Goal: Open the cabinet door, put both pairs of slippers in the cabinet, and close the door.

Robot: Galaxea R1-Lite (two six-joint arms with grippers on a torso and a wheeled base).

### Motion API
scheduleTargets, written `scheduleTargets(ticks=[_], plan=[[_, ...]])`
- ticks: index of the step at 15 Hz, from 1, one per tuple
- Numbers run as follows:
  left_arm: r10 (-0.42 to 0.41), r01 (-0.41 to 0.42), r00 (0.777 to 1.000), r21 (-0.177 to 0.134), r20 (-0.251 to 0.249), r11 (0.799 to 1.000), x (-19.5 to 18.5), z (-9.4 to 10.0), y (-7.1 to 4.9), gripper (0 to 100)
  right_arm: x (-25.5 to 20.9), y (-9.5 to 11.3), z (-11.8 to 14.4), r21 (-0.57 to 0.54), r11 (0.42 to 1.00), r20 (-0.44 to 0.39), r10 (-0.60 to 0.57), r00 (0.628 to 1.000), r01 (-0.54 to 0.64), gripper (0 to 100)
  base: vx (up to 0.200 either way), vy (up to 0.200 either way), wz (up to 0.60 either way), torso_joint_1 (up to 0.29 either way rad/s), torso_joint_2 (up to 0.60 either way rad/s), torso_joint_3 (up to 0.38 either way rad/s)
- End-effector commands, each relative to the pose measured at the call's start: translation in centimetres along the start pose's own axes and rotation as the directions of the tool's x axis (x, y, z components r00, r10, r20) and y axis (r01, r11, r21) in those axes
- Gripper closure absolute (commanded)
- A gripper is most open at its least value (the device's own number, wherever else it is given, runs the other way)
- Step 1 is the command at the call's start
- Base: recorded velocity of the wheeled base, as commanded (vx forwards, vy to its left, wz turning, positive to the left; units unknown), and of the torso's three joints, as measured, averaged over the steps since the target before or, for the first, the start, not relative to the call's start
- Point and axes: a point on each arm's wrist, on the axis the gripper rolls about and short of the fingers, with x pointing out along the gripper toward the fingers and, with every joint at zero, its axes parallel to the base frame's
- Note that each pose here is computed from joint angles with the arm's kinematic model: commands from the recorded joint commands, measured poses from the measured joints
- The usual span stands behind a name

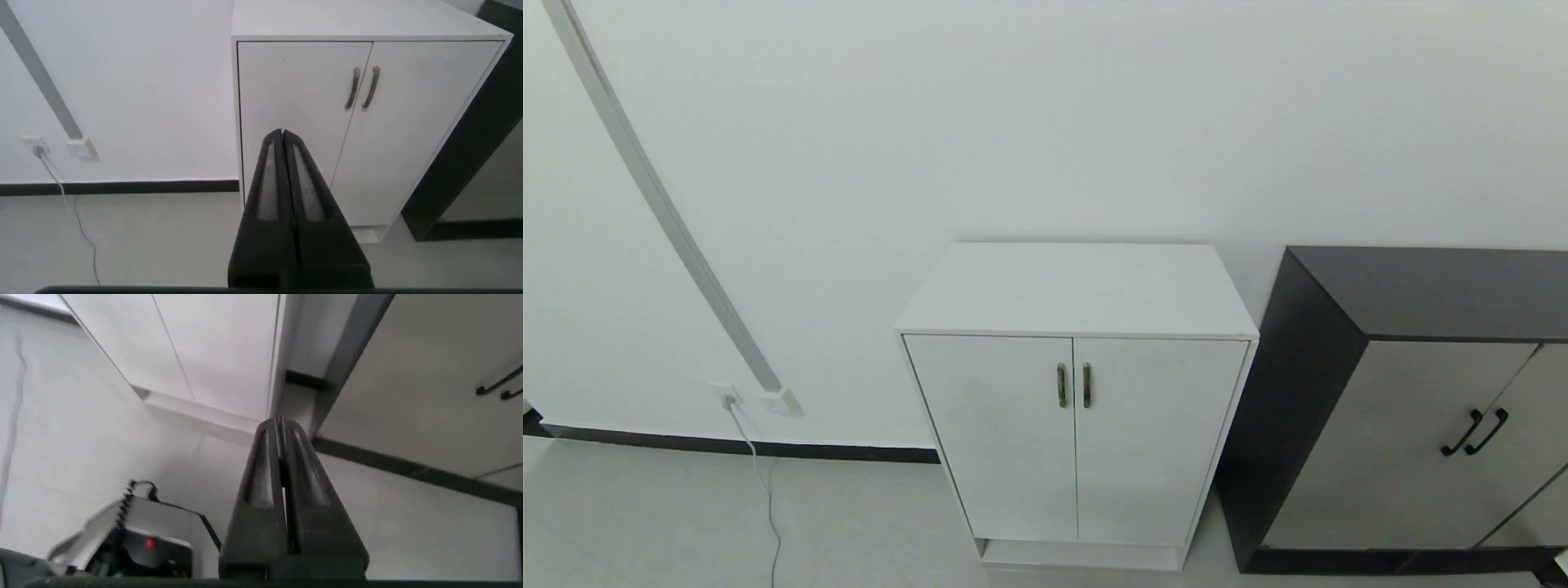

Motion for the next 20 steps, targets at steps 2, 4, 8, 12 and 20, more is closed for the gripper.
scheduleTargets(ticks=[2,4,8,12,20], plan=[[0.000,0.000,1.000,0.000,0.000,1.000,0.0,0.0,0.0,100,-0.9,0.1,-1.5,-0.002,0.998,0.022,0.059,0.998,-0.059,100,0.000,0.000,0.00,0.000,0.00,0.000],[0.000,0.000,1.000,0.000,0.000,1.000,0.0,0.0,0.0,100,-1.0,0.2,-2.6,-0.031,0.995,0.005,0.099,0.995,-0.099,100,0.000,0.000,0.00,0.000,0.00,0.000],[0.000,0.000,1.000,0.000,0.000,1.000,0.0,0.0,0.0,100,-1.3,0.3,-3.5,-0.083,0.987,0.003,0.142,0.990,-0.141,100,0.000,0.000,0.00,0.000,0.00,0.000],[0.000,0.000,1.000,0.000,0.000,1.000,0.0,0.0,0.0,100,-1.2,0.3,-3.5,-0.073,0.989,0.000,0.133,0.991,-0.132,100,0.000,0.000,0.00,0.000,0.00,0.000],[0.000,0.000,1.000,0.000,0.000,1.000,0.0,0.0,0.0,100,-1.6,0.0,-3.7,0.036,0.999,0.033,-0.038,0.999,0.037,100,0.000,0.000,0.00,0.000,0.00,0.000]])
